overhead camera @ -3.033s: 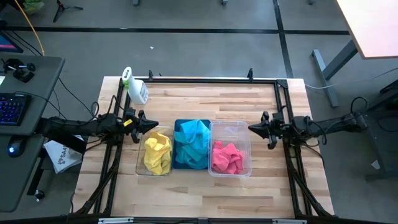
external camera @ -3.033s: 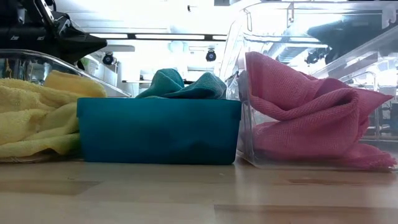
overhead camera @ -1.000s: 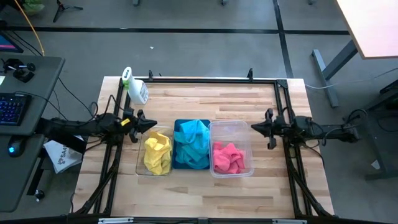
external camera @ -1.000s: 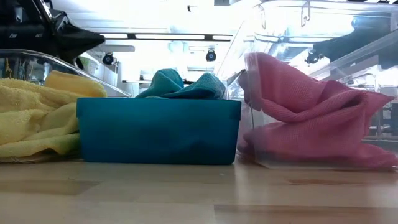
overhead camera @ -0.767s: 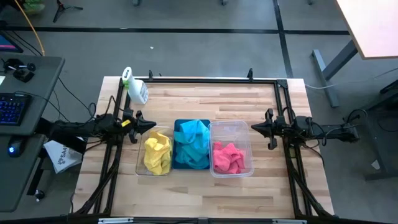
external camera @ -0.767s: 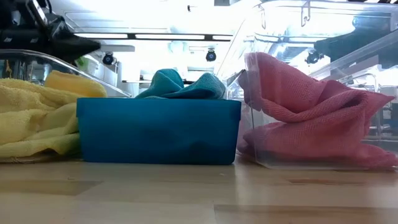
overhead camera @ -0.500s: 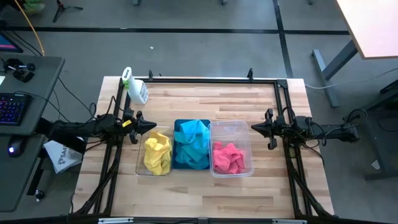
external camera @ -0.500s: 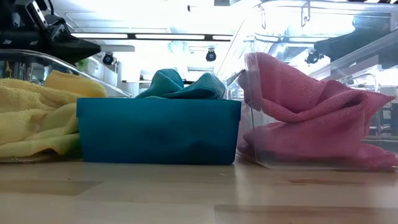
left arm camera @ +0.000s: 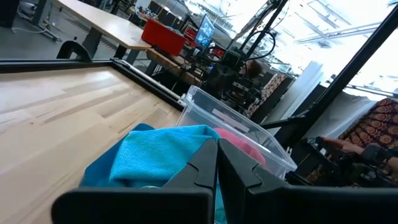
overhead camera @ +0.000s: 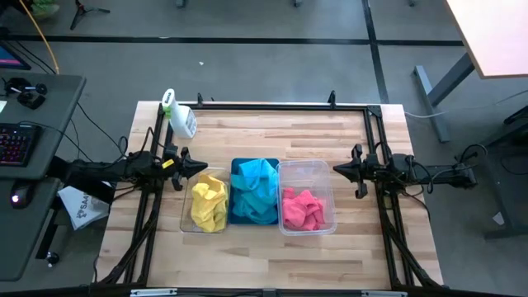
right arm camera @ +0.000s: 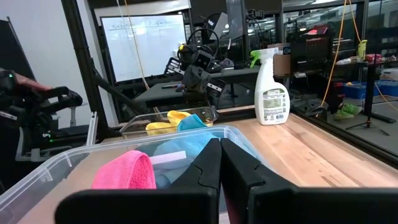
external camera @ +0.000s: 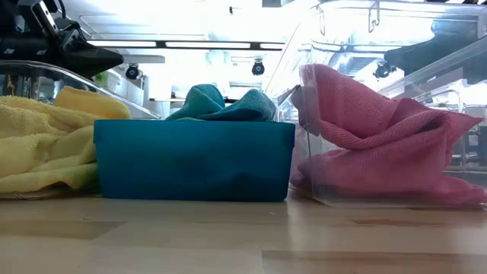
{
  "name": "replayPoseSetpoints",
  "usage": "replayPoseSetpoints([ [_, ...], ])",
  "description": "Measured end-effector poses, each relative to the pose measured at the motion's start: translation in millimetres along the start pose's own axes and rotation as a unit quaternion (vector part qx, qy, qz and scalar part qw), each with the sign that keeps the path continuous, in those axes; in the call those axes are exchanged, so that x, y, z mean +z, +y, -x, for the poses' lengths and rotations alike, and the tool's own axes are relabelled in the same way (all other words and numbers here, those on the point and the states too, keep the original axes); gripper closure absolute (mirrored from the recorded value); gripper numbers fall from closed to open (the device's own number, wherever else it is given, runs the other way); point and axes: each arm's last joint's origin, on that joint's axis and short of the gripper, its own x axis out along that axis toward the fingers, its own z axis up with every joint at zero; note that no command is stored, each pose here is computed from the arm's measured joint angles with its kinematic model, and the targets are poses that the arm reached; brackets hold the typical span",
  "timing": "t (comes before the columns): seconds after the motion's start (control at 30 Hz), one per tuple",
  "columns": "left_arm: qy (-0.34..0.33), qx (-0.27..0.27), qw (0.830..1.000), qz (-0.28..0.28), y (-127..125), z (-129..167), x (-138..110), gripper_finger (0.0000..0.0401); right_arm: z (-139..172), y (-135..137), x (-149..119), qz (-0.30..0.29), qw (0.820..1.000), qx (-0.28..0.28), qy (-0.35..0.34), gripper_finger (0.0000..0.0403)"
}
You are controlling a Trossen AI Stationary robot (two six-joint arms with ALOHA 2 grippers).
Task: Sort microfiber towel by color & place in baskets
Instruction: Return to Home Position
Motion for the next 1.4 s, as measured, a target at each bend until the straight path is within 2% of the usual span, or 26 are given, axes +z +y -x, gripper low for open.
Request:
replayPoseSetpoints([
  [1.4,0.008,0.005,1.000,-0.002,0.8,-1.3,-1.6,0.0400,-0.9,-0.1,-1.4,0.001,1.000,-0.001,0.008,0.0402],
])
